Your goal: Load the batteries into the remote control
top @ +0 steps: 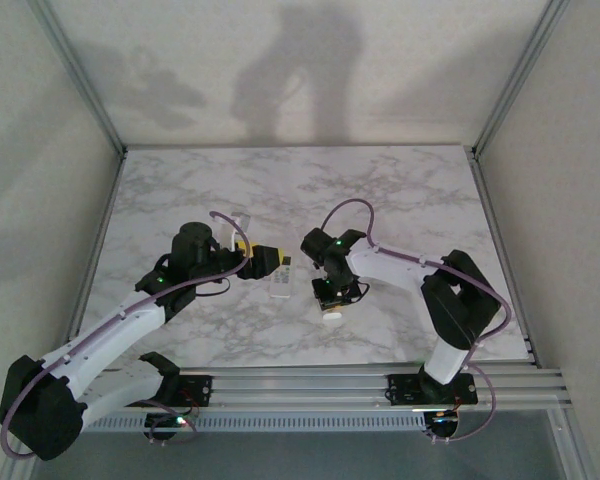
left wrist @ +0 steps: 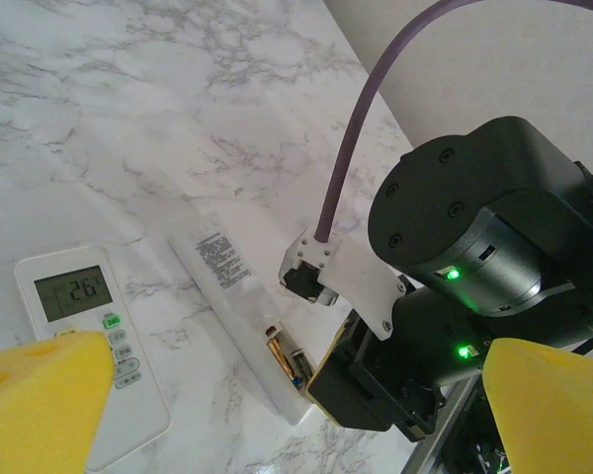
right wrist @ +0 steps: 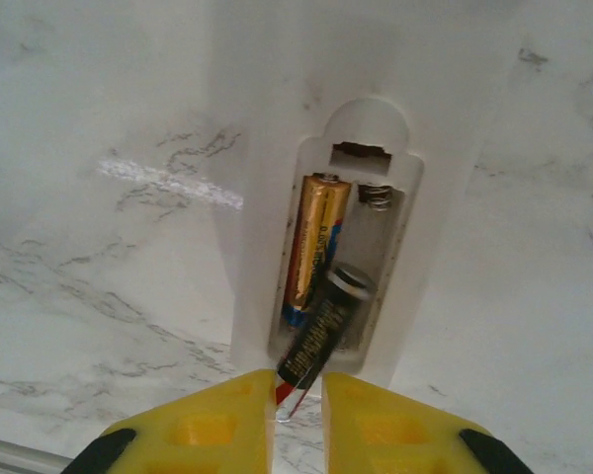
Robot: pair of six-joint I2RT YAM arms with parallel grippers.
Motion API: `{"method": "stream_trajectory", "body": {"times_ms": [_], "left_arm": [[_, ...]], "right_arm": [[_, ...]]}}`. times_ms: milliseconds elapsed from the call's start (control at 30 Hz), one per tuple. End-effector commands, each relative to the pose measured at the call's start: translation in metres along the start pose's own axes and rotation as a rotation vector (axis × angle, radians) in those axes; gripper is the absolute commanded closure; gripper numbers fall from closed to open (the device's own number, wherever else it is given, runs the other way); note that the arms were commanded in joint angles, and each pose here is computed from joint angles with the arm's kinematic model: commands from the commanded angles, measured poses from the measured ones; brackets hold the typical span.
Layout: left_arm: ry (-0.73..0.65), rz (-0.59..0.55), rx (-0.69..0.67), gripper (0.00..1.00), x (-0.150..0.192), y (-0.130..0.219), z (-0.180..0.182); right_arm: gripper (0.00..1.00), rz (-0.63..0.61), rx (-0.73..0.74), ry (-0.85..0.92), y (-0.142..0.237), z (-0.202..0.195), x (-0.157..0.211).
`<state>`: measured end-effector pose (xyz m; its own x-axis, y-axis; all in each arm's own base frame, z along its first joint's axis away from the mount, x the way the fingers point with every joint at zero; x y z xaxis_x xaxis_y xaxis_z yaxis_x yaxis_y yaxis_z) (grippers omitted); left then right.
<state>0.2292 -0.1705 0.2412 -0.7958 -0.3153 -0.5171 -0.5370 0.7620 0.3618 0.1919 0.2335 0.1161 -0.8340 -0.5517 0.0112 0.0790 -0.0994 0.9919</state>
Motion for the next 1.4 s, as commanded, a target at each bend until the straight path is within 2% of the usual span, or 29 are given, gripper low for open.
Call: {"method": "stream_trajectory", "body": {"times_ms": [0,267,433,633,867,1033,1367], "left_arm": [[-0.009,-0.014,0.017,0.04,-0.002,0.003,-0.002],[-0.010,-0.015,0.014,0.04,-0.001,0.003,-0.001],[-0.009,-0.013,0.014,0.04,-0.001,0.003,-0.001],[-0.001,-0.013,0.014,0.04,0.000,0.003,0.001],[-0.003,-0.013,0.008,0.04,0.001,0.003,0.002],[0.000,-0.013,0.013,0.04,0.001,0.003,0.002],[-0.003,-0.013,0.008,0.04,0.002,0.002,0.003]], "right_arm": [[0.82,0.027,0.043,-0.030,0.001,-0.002,0.001],[0.82,0.015,0.081,-0.085,0.002,-0.006,0.001],[0.80,-0.028,0.025,-0.081,0.009,0.000,-0.001],[0.81,-0.072,0.035,-0.129,0.018,-0.005,0.000],[0.87,-0.028,0.003,-0.138,0.002,-0.003,0.004],[0.90,0.026,0.066,-0.141,-0.009,-0.010,0.008],[0.92,0.027,0.069,-0.146,-0.019,-0.010,0.000]]}}
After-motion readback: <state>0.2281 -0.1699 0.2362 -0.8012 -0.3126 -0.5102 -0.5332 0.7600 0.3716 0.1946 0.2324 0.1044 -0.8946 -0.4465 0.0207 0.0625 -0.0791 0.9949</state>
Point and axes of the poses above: each hand's point on the last joint's axis, 136 mm out from that joint toward the fingers, its own y axis back along the fingers, its own z axis along the line the jaws close on, x = y × z, the point moved 7 cm from there along y, back along the fingers, and after that the axes turned 15 degrees about y, right-handed, at the moved point
